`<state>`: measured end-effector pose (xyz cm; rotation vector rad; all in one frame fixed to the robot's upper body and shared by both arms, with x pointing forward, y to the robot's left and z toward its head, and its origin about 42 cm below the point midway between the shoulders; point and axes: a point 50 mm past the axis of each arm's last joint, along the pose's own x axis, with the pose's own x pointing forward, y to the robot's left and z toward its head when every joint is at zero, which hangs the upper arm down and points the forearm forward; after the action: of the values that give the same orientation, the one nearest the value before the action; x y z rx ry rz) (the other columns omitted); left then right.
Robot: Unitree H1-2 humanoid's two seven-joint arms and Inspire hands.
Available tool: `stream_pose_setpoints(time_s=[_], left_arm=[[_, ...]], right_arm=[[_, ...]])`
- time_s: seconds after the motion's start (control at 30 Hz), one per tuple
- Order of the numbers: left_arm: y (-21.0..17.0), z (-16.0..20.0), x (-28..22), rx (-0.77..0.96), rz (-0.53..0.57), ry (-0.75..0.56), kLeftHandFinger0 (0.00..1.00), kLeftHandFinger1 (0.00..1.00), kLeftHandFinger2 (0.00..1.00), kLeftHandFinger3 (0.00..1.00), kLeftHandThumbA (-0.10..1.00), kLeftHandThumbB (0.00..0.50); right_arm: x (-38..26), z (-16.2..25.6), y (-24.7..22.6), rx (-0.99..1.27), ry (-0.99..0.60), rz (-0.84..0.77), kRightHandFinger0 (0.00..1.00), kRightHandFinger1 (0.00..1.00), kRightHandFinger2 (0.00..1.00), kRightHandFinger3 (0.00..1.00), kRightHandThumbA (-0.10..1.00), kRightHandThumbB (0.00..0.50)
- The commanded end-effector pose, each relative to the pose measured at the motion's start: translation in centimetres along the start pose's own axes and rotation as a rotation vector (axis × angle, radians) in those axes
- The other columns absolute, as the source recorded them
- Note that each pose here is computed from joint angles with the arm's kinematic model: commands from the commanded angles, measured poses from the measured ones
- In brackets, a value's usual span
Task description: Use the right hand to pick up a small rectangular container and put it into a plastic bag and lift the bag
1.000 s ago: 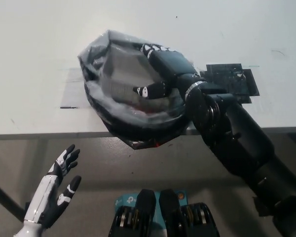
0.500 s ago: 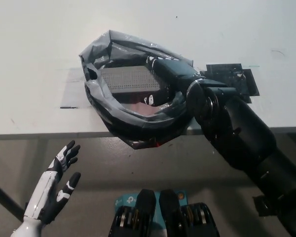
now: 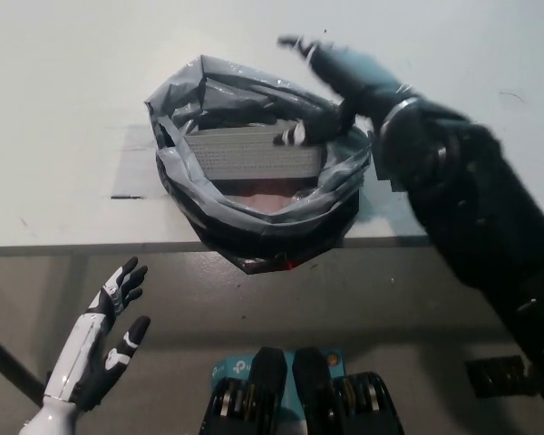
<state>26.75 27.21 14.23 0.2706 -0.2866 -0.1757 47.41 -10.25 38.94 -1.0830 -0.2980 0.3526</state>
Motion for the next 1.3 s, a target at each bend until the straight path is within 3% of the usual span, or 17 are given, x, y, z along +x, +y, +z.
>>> stream_pose_setpoints(time_s=[0.0,0.27,0.4,0.7,0.87,1.27], left_arm=[[0.5,1.0,0.5,0.027,-0.026,-0.041,1.0,1.0,1.0,1.0,0.83,0.239],[0.6,1.0,0.2,0.038,-0.025,-0.035,1.0,1.0,1.0,1.0,0.83,0.232],[0.5,0.8,0.2,0.027,-0.028,-0.037,1.0,1.0,1.0,1.0,0.84,0.233],[0.4,0.8,0.3,0.023,-0.021,-0.037,1.0,1.0,1.0,1.0,0.83,0.241],[0.4,0.8,0.1,0.021,-0.02,-0.033,1.0,1.0,1.0,1.0,0.83,0.242],[0.4,0.8,0.3,0.021,-0.021,-0.039,1.0,1.0,1.0,1.0,0.83,0.24]], right_arm=[[-2.8,3.8,-8.0,0.031,-0.176,-0.255,1.0,1.0,1.0,1.0,1.0,0.401],[-4.6,2.5,-10.6,0.063,-0.173,-0.338,1.0,1.0,1.0,1.0,0.98,0.369],[-3.0,-0.6,-8.5,0.075,-0.069,-0.275,1.0,1.0,1.0,1.0,1.0,0.382],[0.9,-5.6,-2.5,0.185,0.115,-0.144,1.0,1.0,1.0,1.0,0.9,0.41],[2.5,-7.7,0.1,0.222,0.193,-0.093,1.0,1.0,1.0,1.0,0.93,0.425],[5.2,-10.1,2.4,0.282,0.284,-0.039,1.0,1.0,1.0,1.0,0.86,0.41]])
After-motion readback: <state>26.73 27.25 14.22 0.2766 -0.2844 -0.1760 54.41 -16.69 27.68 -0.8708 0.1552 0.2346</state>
